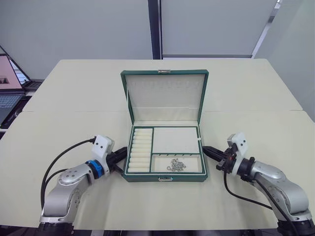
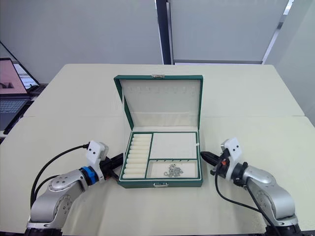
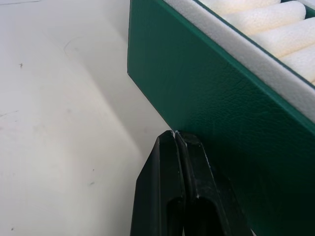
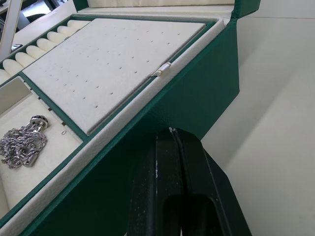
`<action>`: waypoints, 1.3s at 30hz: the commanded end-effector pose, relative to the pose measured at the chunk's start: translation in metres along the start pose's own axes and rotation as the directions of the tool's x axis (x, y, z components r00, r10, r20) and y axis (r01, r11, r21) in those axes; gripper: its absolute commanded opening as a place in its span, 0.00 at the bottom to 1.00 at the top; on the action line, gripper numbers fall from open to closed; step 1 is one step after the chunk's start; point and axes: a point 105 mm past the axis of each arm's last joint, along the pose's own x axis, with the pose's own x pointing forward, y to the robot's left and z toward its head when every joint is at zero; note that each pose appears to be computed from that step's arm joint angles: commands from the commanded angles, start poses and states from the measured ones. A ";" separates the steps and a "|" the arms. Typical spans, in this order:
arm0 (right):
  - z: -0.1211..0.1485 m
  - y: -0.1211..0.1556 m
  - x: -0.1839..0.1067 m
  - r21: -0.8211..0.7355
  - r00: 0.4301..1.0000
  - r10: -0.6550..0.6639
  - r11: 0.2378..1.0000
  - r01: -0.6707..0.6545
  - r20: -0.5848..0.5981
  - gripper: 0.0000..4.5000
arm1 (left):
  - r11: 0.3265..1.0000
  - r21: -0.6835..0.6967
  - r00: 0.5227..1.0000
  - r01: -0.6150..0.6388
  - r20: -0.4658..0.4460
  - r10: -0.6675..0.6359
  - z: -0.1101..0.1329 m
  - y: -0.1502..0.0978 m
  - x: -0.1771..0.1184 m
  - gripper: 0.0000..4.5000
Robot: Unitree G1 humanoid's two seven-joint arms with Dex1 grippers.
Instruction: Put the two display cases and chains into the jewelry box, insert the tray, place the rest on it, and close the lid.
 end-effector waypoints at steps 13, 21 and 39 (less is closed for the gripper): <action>0.044 0.007 -0.016 -0.092 0.987 0.156 0.984 -0.151 0.049 0.00 | 0.997 0.008 0.984 0.072 0.160 -0.073 0.035 -0.001 -0.038 0.00; 0.071 -0.026 -0.024 -0.175 0.986 0.163 0.972 -0.157 0.021 0.00 | 0.991 0.078 0.979 0.113 0.163 -0.124 0.044 -0.010 -0.093 0.00; 0.133 -0.108 0.016 -0.278 0.984 0.088 0.960 -0.042 0.157 0.00 | 0.982 0.105 0.932 0.156 0.315 -0.181 0.027 -0.085 -0.142 0.00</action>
